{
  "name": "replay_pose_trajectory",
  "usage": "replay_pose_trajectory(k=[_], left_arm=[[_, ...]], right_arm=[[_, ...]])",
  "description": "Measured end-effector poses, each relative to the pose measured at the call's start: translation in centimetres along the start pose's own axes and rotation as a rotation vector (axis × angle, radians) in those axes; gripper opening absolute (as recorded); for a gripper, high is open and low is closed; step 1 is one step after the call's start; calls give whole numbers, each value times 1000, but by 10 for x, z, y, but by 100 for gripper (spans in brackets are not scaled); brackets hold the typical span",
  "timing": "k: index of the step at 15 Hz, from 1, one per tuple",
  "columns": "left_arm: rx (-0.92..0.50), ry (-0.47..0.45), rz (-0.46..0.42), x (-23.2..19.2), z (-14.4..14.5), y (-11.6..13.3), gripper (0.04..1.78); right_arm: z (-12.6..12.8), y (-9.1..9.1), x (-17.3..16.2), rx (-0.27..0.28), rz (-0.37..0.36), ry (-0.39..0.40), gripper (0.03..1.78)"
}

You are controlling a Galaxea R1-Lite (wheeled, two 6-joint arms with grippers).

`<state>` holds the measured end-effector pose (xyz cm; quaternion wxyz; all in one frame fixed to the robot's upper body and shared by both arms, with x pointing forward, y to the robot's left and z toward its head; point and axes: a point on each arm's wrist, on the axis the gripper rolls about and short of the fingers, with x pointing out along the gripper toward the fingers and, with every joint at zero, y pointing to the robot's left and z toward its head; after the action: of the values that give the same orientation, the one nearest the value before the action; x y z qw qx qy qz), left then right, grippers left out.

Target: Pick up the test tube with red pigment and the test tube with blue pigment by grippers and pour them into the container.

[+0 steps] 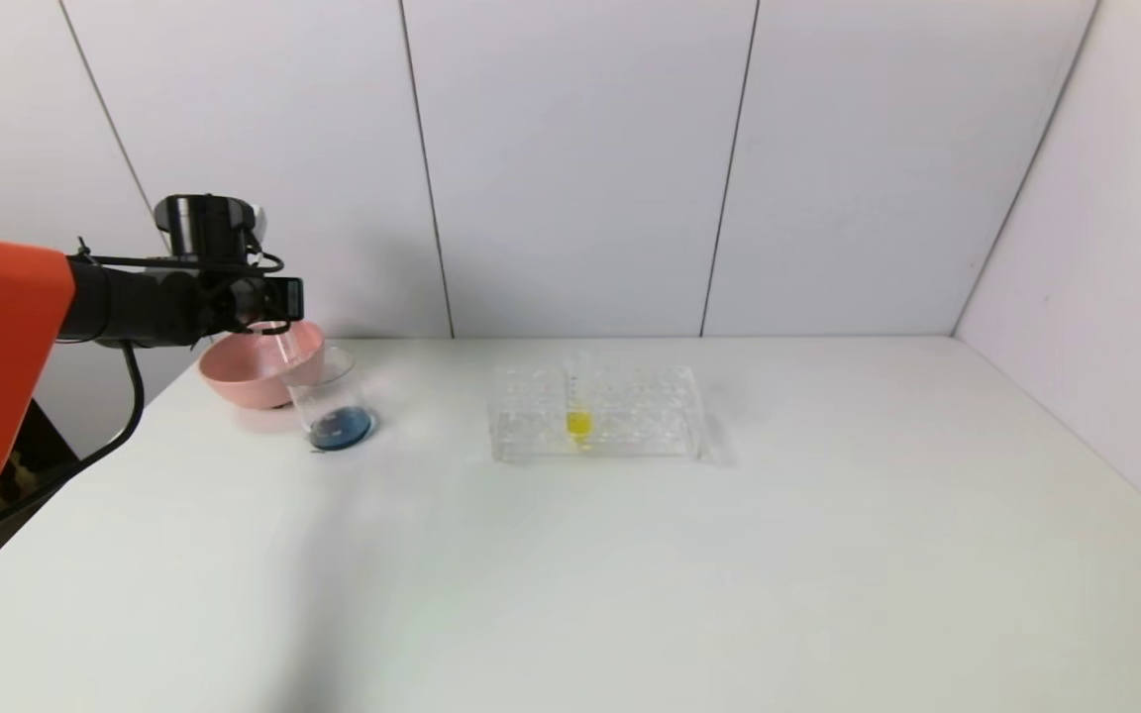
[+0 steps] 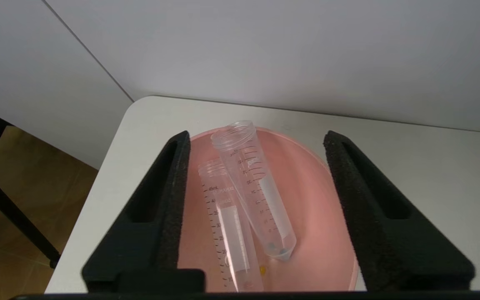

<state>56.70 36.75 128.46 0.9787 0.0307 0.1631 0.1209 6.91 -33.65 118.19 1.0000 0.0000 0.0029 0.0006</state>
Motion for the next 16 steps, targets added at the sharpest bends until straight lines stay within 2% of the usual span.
replay_pose_trajectory(k=[3, 6, 8, 12, 14, 16], left_arm=[[-1, -6, 1, -5, 3, 1, 157], [-5, -55, -3, -21, 15, 2, 176], [-10, -99, -9, -43, 27, 3, 177], [-16, -178, -22, -114, 52, 13, 176], [-4, -234, -62, -157, 65, 21, 176], [42, -327, -141, -207, 79, 30, 176]], right_arm=[[0, 0, 0, 0, 0, 0, 177], [0, 0, 0, 0, 0, 0, 177], [0, 0, 0, 0, 0, 0, 178], [0, 0, 0, 0, 0, 0, 177], [0, 0, 0, 0, 0, 0, 177], [0, 0, 0, 0, 0, 0, 178]])
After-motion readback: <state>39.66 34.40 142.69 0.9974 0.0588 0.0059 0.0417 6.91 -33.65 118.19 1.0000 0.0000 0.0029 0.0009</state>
